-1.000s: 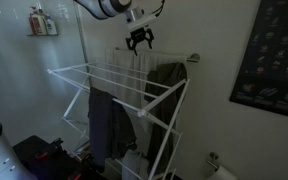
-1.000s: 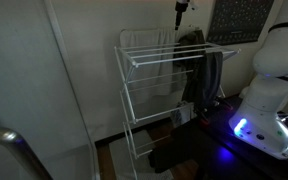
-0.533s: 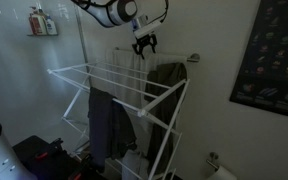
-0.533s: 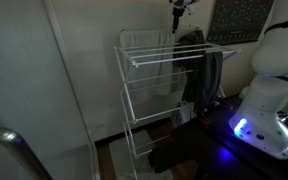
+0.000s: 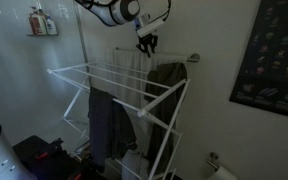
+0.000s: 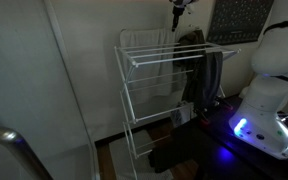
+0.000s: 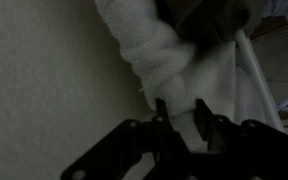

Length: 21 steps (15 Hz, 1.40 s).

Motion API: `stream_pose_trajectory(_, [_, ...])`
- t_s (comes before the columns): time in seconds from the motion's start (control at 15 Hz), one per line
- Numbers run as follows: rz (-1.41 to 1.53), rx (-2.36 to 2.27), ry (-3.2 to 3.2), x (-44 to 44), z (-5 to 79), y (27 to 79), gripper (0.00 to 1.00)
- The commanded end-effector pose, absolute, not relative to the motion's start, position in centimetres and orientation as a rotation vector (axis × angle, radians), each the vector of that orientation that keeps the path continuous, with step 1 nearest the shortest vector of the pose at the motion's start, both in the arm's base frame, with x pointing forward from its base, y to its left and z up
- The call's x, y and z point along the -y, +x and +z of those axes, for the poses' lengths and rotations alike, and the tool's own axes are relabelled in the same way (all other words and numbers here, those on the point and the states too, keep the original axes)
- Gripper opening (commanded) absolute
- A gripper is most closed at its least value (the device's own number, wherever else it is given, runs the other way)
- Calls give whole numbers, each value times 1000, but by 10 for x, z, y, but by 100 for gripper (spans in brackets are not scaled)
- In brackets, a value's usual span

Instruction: Remove the white towel from the silver bar

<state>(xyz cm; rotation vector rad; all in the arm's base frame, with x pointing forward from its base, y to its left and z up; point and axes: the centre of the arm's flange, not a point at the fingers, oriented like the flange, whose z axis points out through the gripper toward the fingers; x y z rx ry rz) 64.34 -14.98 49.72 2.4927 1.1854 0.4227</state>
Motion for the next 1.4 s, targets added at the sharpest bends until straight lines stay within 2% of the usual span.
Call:
stream_pose_trajectory(0.0, [414, -1187, 2510, 152, 501, 651, 3])
stream_pose_trajectory(0.07, [401, -1186, 2518, 151, 501, 651, 0])
stream_pose_trajectory(0.53, [424, -1153, 2561, 146, 513, 644, 2])
stream_pose_trajectory(1.33, [551, -1225, 2691, 112, 594, 588, 2])
